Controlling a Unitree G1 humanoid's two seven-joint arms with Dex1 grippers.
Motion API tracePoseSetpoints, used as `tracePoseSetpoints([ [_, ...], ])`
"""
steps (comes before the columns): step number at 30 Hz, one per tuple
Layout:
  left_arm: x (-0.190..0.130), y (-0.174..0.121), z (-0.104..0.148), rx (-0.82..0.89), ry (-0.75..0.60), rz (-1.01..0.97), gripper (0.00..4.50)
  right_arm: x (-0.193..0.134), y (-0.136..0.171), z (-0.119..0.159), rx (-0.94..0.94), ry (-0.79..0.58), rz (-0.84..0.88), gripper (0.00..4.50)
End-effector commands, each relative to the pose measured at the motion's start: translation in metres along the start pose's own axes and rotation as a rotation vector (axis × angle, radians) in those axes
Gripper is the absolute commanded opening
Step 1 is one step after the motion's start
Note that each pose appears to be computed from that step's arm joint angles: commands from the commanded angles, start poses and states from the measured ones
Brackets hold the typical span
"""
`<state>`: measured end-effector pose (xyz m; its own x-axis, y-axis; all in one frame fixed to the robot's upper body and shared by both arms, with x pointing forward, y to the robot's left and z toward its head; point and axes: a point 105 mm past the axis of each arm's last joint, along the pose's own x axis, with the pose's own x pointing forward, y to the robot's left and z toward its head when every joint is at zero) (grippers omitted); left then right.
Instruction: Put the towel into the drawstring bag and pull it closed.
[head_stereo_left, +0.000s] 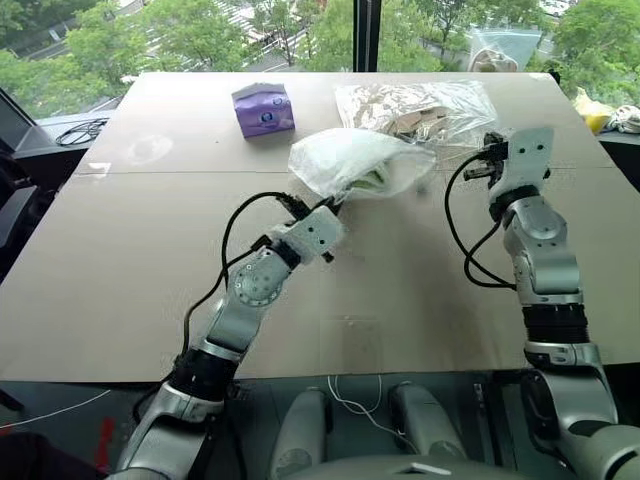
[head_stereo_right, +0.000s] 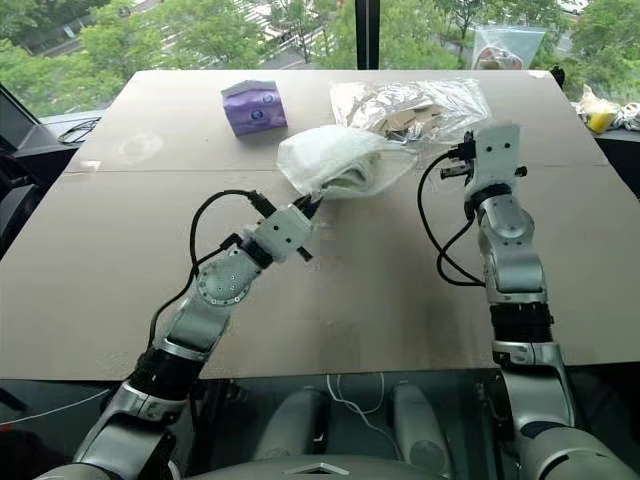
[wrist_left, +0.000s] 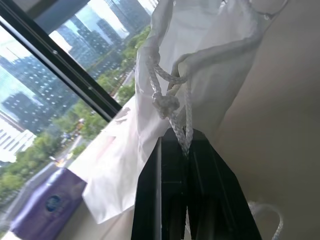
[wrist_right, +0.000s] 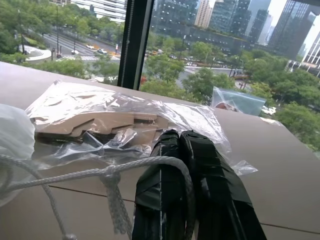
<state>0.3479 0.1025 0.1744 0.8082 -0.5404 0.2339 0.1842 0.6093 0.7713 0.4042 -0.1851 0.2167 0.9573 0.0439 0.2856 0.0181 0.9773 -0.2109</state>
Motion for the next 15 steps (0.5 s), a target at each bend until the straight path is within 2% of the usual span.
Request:
tracePoseSetpoints([
  [1, -0.002, 0.034, 0.004, 0.084, -0.044, 0.167, 0.07, 0.002, -0.023, 0.025, -0.019, -0.102, -0.102, 0.00],
  [4, -0.003, 0.046, -0.005, 0.082, -0.007, 0.226, 0.07, 0.002, -0.035, 0.027, -0.029, -0.116, -0.156, 0.00],
  [7, -0.001, 0.041, -0.013, 0.041, 0.024, 0.205, 0.07, 0.001, -0.041, 0.025, -0.025, -0.111, -0.185, 0.00],
  [15, -0.005, 0.051, -0.031, -0.125, 0.140, 0.338, 0.07, -0.008, -0.078, 0.002, 0.039, -0.022, -0.381, 0.00],
])
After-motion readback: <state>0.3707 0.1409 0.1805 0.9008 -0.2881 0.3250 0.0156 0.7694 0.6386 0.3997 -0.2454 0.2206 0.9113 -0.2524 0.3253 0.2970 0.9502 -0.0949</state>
